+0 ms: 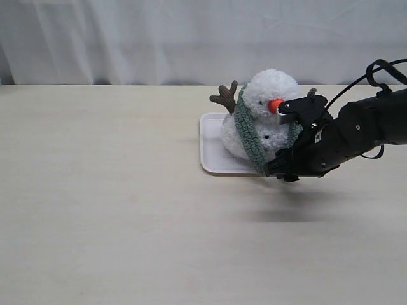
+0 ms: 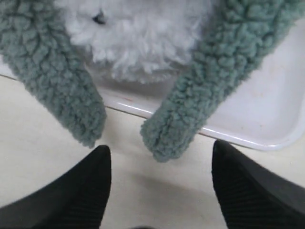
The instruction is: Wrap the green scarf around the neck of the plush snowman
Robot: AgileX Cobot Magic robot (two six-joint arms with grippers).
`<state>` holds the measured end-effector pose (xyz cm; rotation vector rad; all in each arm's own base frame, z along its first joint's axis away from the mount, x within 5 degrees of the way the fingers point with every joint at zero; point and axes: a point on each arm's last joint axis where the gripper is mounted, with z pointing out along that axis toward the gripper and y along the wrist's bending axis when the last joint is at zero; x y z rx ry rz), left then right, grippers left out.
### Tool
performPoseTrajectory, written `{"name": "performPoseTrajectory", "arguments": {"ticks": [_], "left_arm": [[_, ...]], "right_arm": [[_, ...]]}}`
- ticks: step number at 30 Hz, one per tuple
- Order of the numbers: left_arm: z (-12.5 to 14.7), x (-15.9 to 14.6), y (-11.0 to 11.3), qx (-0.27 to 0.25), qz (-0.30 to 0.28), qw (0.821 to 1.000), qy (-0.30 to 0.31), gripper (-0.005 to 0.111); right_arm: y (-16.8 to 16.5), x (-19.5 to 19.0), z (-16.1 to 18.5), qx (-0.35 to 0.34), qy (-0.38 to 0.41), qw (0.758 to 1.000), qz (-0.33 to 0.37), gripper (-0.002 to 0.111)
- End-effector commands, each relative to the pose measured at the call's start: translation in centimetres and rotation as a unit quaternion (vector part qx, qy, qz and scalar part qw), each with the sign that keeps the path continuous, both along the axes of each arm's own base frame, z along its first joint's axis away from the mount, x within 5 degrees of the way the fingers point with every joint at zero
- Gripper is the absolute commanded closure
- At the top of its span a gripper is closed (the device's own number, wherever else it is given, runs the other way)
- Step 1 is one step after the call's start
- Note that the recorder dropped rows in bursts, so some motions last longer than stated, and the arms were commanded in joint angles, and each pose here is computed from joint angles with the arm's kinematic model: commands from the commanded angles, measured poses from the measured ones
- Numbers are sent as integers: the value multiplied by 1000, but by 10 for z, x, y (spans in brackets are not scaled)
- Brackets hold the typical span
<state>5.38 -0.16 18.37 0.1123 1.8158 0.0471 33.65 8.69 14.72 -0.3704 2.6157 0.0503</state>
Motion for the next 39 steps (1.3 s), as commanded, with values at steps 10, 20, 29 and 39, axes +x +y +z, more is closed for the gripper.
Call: {"name": "performPoseTrajectory", "arguments": {"ticks": [10, 20, 29, 39], "left_arm": [[0, 0, 0, -1, 1, 1000, -6, 107], [0, 0, 0, -1, 1, 1000, -6, 107], [0, 0, 0, -1, 1, 1000, -6, 107], [0, 0, 0, -1, 1, 1000, -6, 107]], "right_arm": [[0, -5, 25, 32, -24, 999, -27, 69], [-10, -42, 83, 46, -106, 993, -14, 103], [-23, -98, 121, 92, -200, 975, -24, 104], [-40, -167, 179, 146, -300, 942, -29, 104]]}}
